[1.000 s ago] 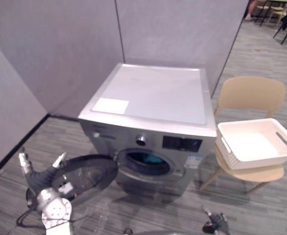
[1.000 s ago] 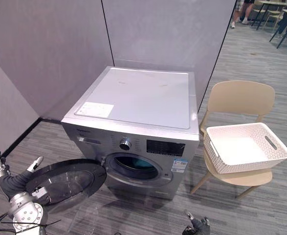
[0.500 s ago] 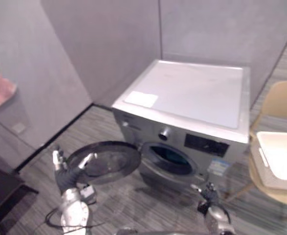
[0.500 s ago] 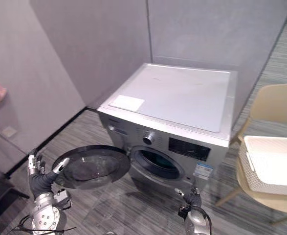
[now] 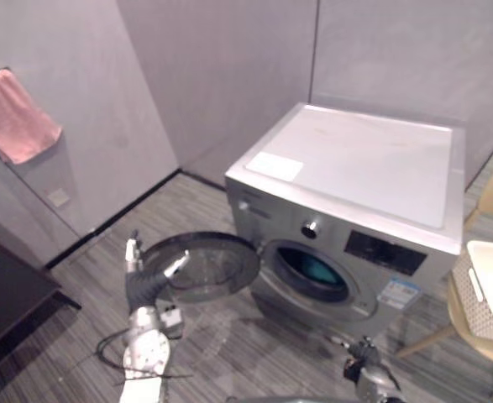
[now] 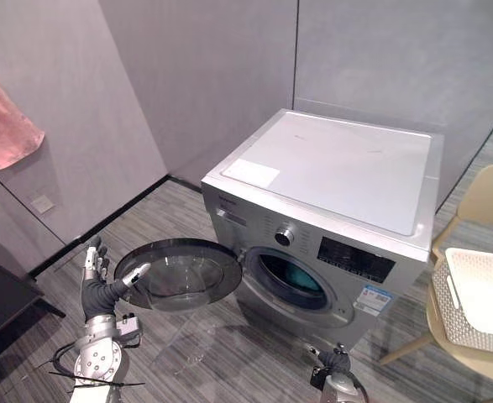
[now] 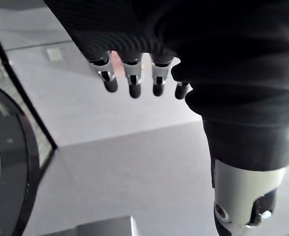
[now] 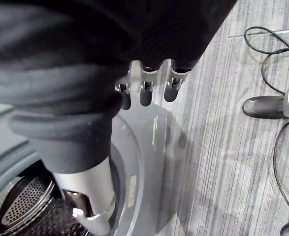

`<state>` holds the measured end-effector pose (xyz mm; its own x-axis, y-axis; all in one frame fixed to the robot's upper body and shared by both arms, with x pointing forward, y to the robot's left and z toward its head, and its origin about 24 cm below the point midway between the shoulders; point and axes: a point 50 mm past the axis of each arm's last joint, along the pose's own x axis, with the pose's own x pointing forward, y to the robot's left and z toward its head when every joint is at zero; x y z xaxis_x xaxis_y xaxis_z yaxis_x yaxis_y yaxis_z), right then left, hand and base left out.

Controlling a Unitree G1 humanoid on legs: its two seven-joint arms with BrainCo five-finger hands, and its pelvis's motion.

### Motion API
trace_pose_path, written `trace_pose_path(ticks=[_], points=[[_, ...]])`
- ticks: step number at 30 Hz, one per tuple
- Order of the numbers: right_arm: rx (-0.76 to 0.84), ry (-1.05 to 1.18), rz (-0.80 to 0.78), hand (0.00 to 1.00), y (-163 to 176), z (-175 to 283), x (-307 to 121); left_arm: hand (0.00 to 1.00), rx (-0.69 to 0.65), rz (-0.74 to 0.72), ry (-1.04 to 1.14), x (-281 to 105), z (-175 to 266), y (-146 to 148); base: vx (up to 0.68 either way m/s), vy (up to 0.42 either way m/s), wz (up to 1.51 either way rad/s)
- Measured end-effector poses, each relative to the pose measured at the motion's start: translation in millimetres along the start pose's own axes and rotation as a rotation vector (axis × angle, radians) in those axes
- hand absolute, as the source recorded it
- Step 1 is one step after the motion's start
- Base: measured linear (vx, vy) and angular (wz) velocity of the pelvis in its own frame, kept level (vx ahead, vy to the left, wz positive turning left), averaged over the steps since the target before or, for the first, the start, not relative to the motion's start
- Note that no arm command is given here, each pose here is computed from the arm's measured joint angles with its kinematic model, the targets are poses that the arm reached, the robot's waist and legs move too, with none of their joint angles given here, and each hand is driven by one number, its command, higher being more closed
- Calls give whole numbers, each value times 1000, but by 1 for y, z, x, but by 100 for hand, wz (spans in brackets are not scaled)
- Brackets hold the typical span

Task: Pick up the laundry basket with both hands and put the clothes into the washing machine.

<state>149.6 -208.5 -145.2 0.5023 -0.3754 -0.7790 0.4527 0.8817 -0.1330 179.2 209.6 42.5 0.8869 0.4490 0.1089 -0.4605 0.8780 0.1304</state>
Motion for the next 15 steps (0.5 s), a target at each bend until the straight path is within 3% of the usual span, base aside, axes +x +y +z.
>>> trace_pose_path(ticks=[6, 8, 15], points=[[-12, 26, -5, 0, -10, -13, -3, 0, 245, 15, 45, 24, -21, 31, -10, -6, -46], [0, 12, 11, 0, -7, -9, -3, 0, 340, 41, -30, 60, -9, 33, 18, -13, -30], [55, 1, 2, 0, -12, -4, -1, 0, 393, 206, -83, 100, 14, 47, 76, -14, -5]])
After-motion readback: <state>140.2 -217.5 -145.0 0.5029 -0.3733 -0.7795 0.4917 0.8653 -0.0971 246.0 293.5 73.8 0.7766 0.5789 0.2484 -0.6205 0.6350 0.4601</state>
